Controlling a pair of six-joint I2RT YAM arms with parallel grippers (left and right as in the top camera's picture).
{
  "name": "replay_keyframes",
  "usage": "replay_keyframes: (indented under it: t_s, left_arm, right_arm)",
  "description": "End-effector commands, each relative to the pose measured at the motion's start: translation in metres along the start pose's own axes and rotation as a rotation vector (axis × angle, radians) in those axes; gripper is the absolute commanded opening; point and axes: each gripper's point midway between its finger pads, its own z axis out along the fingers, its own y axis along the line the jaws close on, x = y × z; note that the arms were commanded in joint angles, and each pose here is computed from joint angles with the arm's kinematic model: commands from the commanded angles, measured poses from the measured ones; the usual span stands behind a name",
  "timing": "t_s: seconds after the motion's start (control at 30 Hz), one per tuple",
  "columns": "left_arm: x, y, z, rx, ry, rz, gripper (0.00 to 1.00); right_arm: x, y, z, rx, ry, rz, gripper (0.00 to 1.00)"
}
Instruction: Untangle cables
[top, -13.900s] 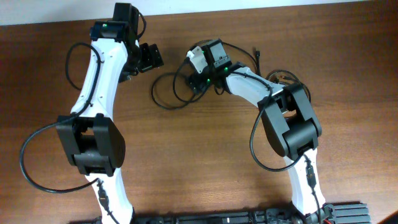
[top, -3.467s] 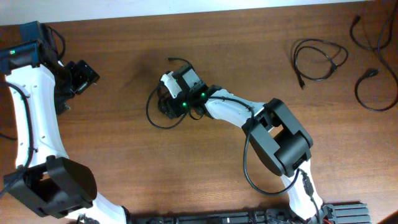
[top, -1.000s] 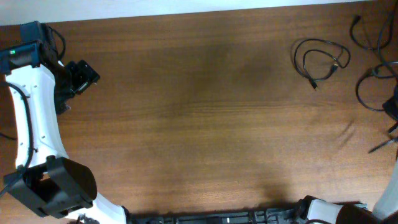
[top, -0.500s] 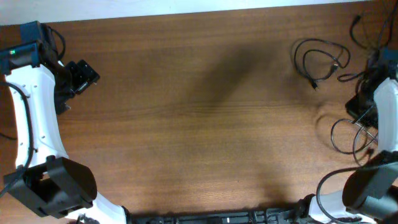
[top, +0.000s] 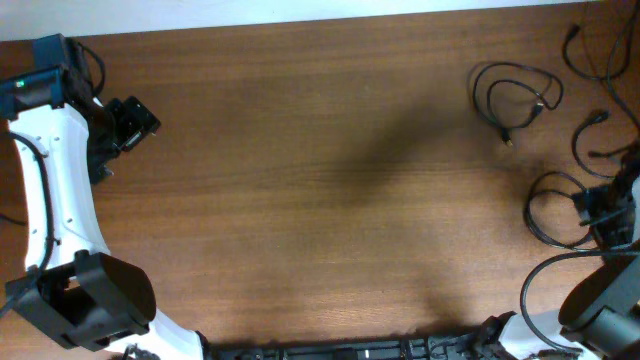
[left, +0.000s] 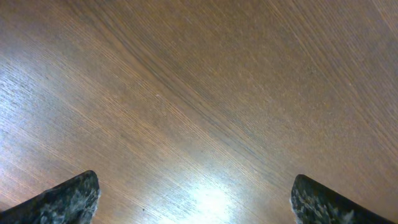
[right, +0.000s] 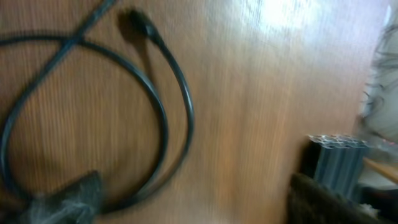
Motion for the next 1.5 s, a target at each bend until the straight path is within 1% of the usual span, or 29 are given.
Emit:
replay_keyframes:
  t_s: [0.0,0.03,0.1,0.13,0.17,0.2,0.23,0.27,0.3,0.33,0.43,0.53,0.57,0.6,0.63,0.67,0.73,0.77,0.8,0.83,0.87,0.9,0.93,1.0,1.07,1.13,1.2,1.47]
  left_arm:
    - [-0.001,0.0,-0.014,0.022,-0.033,-0.015,0.99]
    - [-0.001,0.0,-0.014,0.022,-0.033,-0.015,0.99]
    - [-0.001,0.0,-0.014,0.022,-0.033,-0.015,0.99]
    - [-0.001,-0.001,-0.014,0.022,-0.033,-0.015,0.99]
    - [-0.001,-0.001,-0.014,0.022,-0.033,-0.015,0.99]
    - [-0.001,0.0,-0.014,0.022,-0.033,-0.015,0.99]
    - [-0.001,0.0,-0.014,0.022,-0.033,-0.015,0.99]
    - [-0.001,0.0,-0.014,0.022,-0.033,-0.015,0.99]
    - [-0.001,0.0,-0.014,0.022,-0.033,-0.015,0.99]
    - [-0.001,0.0,-0.014,0.022,-0.033,-0.015,0.99]
    - [-0.001,0.0,-0.014,0.022,-0.033,-0.015,0.99]
    - [-0.001,0.0,-0.014,0.022,-0.033,-0.015,0.99]
    - [-0.001,0.0,-0.014,0.022,-0.033,-0.015,0.99]
    - [-0.001,-0.001,-0.014,0.022,-0.033,-0.015,0.99]
    - [-0.001,0.0,-0.014,0.022,-0.033,-0.015,0.99]
    - [-0.001,0.0,-0.014,0.022,-0.033,-0.015,0.99]
    - [-0.001,0.0,-0.014,0.022,-0.033,-0.015,0.99]
    - [-0.001,0.0,-0.014,0.022,-0.033,-0.015,0.99]
    - [-0.001,0.0,-0.014,0.022,-0.033,-0.015,0.99]
    - [-0.001,0.0,-0.014,0.022,-0.033,-0.015,0.99]
    - [-0.001,-0.001,-0.014,0.022,-0.033,-0.015,0.99]
    - [-0.001,0.0,-0.014,0.022,-0.033,-0.015,0.99]
    - [-0.001,0.0,-0.014,0.022,-0.033,-0.015,0.99]
    - [-0.001,0.0,-0.014,0.022,-0.033,-0.015,0.99]
    - [-0.001,0.0,-0.014,0.022,-0.033,-0.015,0.99]
    - [-0.001,0.0,-0.014,0.022,-0.033,-0.015,0.99]
    - [-0.001,0.0,-0.014,0.022,-0.033,-0.015,0.99]
    - [-0.001,0.0,-0.014,0.022,-0.033,-0.015,0.99]
  right_arm:
    - [0.025,-0.006,0.038,-0.002,0.059,0.028,0.82]
    - [0.033,-0.003,0.054,-0.027,0.055,0.033,0.81]
    - [0.04,-0.002,0.072,-0.045,0.036,0.039,0.6]
    - [0.043,-0.002,0.08,-0.054,0.027,0.042,0.53]
    - [0.046,-0.002,0.087,-0.064,0.017,0.046,0.38]
    - [0.049,-0.002,0.094,-0.075,0.006,0.034,0.15]
    - [0.049,-0.001,0.096,-0.084,-0.004,-0.002,0.06]
    - [0.048,0.003,0.097,-0.106,-0.014,-0.062,0.04]
    - [0.046,0.015,0.096,-0.162,-0.025,-0.177,0.04]
    - [0.046,0.024,0.094,-0.208,-0.029,-0.255,0.04]
    - [0.046,0.032,0.092,-0.25,-0.028,-0.262,0.04]
    - [0.046,0.049,0.087,-0.345,-0.024,-0.26,0.04]
    - [0.044,0.051,0.086,-0.35,-0.032,-0.258,0.06]
    - [0.044,0.051,0.086,-0.352,-0.034,-0.258,0.24]
    - [0.045,0.05,0.087,-0.347,-0.027,-0.259,0.99]
    - [0.048,0.048,0.086,-0.339,-0.016,-0.261,0.99]
    - [0.047,0.046,0.069,-0.36,-0.013,-0.262,0.99]
    - [0.04,0.046,0.052,-0.383,-0.047,-0.256,0.99]
    - [0.033,0.044,0.022,-0.436,-0.099,-0.247,0.99]
    - [0.037,0.041,-0.012,-0.527,-0.125,-0.247,0.99]
    - [0.047,0.043,-0.039,-0.631,-0.133,-0.264,0.99]
    - [0.066,0.048,-0.075,-0.775,-0.158,-0.354,0.99]
    - [0.098,0.055,-0.125,-0.971,-0.222,-0.514,0.99]
    - [0.137,0.051,-0.187,-1.204,-0.329,-0.67,0.99]
    - [0.161,0.037,-0.229,-1.355,-0.448,-0.761,0.99]
    - [0.192,0.014,-0.266,-1.529,-0.526,-0.869,0.99]
    - [0.202,0.004,-0.274,-1.572,-0.543,-0.901,0.99]
    - [0.204,0.004,-0.267,-1.549,-0.518,-0.901,0.99]
